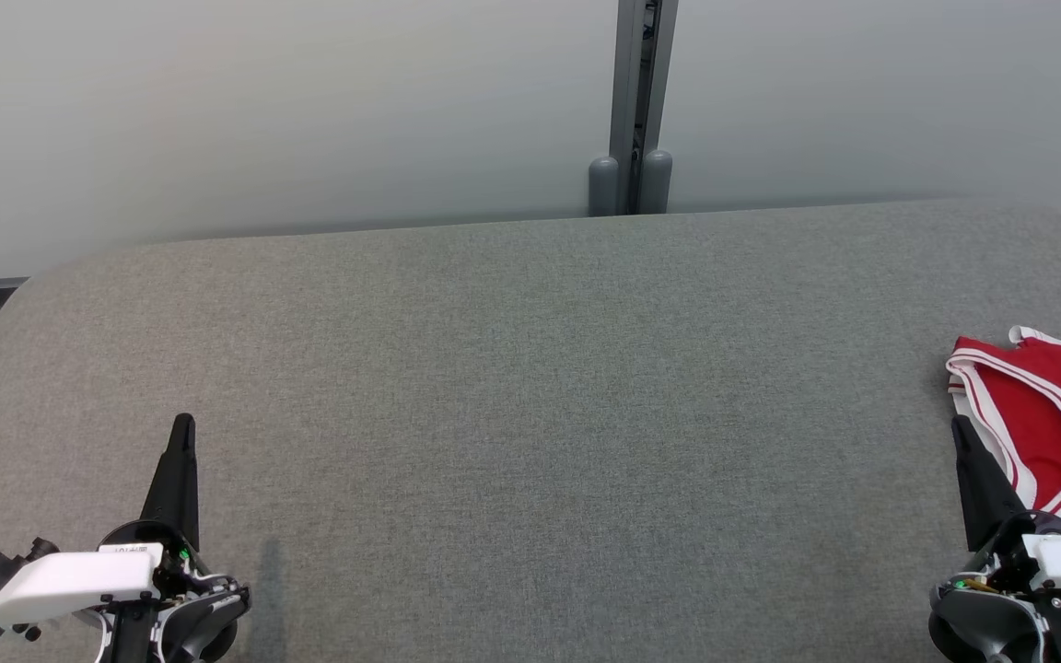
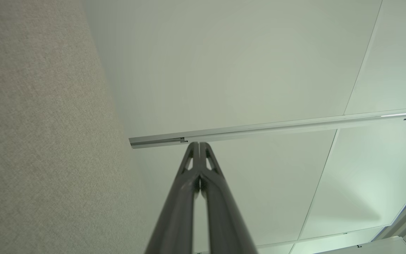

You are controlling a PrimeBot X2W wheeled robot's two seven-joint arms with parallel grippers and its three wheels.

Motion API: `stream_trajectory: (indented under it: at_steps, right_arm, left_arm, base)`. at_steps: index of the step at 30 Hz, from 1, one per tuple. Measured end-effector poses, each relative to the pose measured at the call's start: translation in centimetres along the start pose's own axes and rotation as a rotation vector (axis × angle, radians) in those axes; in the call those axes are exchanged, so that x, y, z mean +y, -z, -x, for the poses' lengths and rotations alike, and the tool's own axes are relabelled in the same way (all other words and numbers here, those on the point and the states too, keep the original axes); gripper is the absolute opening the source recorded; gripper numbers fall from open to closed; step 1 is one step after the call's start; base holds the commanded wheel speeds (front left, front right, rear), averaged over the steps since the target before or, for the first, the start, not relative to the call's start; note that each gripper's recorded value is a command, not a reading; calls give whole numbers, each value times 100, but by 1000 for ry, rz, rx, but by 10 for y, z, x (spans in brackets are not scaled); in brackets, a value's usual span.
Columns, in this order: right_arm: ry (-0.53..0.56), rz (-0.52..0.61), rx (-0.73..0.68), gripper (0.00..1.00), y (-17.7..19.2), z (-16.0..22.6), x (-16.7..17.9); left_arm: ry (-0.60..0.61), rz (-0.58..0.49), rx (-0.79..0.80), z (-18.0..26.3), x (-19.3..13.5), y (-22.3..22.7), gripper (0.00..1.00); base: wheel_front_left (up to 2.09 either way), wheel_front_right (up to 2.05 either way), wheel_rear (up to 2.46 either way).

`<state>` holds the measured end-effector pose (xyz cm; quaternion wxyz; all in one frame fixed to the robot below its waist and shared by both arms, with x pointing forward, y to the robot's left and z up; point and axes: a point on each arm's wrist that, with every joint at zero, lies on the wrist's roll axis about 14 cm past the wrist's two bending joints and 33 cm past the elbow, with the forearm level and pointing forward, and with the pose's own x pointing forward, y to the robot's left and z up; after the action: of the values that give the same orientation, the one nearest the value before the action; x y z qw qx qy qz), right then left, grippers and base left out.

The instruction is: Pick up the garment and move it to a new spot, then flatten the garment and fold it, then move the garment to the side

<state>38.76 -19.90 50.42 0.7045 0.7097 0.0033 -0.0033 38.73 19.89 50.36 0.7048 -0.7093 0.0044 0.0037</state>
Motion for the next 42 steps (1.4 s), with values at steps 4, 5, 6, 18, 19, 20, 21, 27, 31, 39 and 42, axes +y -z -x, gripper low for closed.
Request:
stream_trajectory:
  at_steps: [4, 5, 6, 18, 19, 20, 21, 27, 31, 39, 42]
  right_arm:
    - [0, 0, 0, 0, 0, 0, 0]
    - [0, 0, 0, 0, 0, 0, 0]
    - [0, 0, 0, 0, 0, 0, 0]
    - [0, 0, 0, 0, 0, 0, 0]
    - [0, 0, 0, 0, 0, 0, 0]
    - [0, 0, 0, 0, 0, 0, 0]
    - [0, 0, 0, 0, 0, 0, 0]
    - [0, 0, 0, 0, 0, 0, 0]
    - [0, 0, 0, 0, 0, 0, 0]
    - [0, 0, 0, 0, 0, 0, 0]
    - [0, 0, 0, 0, 0, 0, 0]
  left_arm:
    - [0, 0, 0, 0, 0, 0, 0]
    - [0, 0, 0, 0, 0, 0, 0]
    - [0, 0, 0, 0, 0, 0, 0]
    - [0, 0, 0, 0, 0, 0, 0]
    - [0, 0, 0, 0, 0, 0, 0]
    - [0, 0, 0, 0, 0, 0, 0]
    - [0, 0, 0, 0, 0, 0, 0]
    - [0, 0, 0, 0, 0, 0, 0]
    - [0, 0, 0, 0, 0, 0, 0]
    - [0, 0, 0, 0, 0, 0, 0]
    - [0, 0, 0, 0, 0, 0, 0]
  base:
    - [0, 0, 0]
    - [0, 0, 0]
    - [0, 0, 0]
    - [0, 0, 0]
    - [0, 0, 0]
    - [0, 0, 0]
    - [0, 0, 0]
    - [0, 0, 0]
    - [0, 0, 0]
    - [0, 0, 0]
    - [0, 0, 0]
